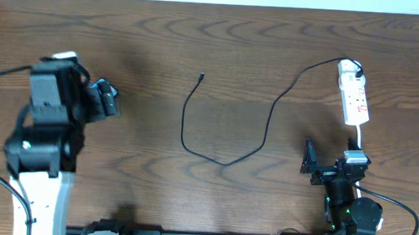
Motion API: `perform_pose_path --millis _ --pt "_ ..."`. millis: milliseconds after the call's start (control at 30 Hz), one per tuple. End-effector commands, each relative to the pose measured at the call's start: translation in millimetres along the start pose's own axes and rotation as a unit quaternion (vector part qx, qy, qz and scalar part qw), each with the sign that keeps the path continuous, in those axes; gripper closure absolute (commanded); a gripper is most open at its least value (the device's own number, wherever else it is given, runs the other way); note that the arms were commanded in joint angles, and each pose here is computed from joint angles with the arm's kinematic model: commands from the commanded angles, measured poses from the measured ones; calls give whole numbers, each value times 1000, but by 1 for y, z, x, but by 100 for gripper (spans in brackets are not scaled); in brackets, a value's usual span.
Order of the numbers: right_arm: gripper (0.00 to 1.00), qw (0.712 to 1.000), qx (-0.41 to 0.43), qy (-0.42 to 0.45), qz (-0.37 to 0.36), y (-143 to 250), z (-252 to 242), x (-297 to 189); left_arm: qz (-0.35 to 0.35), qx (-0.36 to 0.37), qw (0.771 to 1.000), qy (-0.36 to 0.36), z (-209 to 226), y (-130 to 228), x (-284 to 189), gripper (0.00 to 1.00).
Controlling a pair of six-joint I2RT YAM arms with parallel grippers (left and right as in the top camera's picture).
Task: Plug charger to phone and switch on socket
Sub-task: 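Move the left gripper forward over the blue phone, then lower the left gripper and grasp the blue phone by its edges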
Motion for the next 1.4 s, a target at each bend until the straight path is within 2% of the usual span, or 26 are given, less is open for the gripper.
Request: perform_pose_path --millis 0,133,767,900,967,1100,1367 --pt "1 1000 -7 -4 0 0 1 0 12 4 1000 2 8 -20 -6 2" --pt "1 1000 -7 -4 0 0 1 0 30 47 996 64 6 -28 -5 2" --pt "1 1000 -7 -4 0 0 1 0 -1 50 998 38 15 -42 2 2" --pt "1 1000 -7 -4 0 0 1 0 2 100 994 38 15 -42 5 2" --pt "1 1000 -7 -4 0 0 1 0 8 125 991 36 14 -43 12 2" --pt "1 1000 -7 -4 0 0 1 0 27 132 991 -2 20 -46 34 2" --pt "1 1000 -7 -4 0 0 1 0 133 184 974 -1 16 -29 108 2"
Point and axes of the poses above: each gripper's point midway between its finger pads, its own x axis out along the fingers, its own z axis along the line the jaws close on, y = z × x, the point moved 7 cm from there along -x, back along the fingers, and after that the axes turned 4 degrees about -x, right-handed, at the moved point
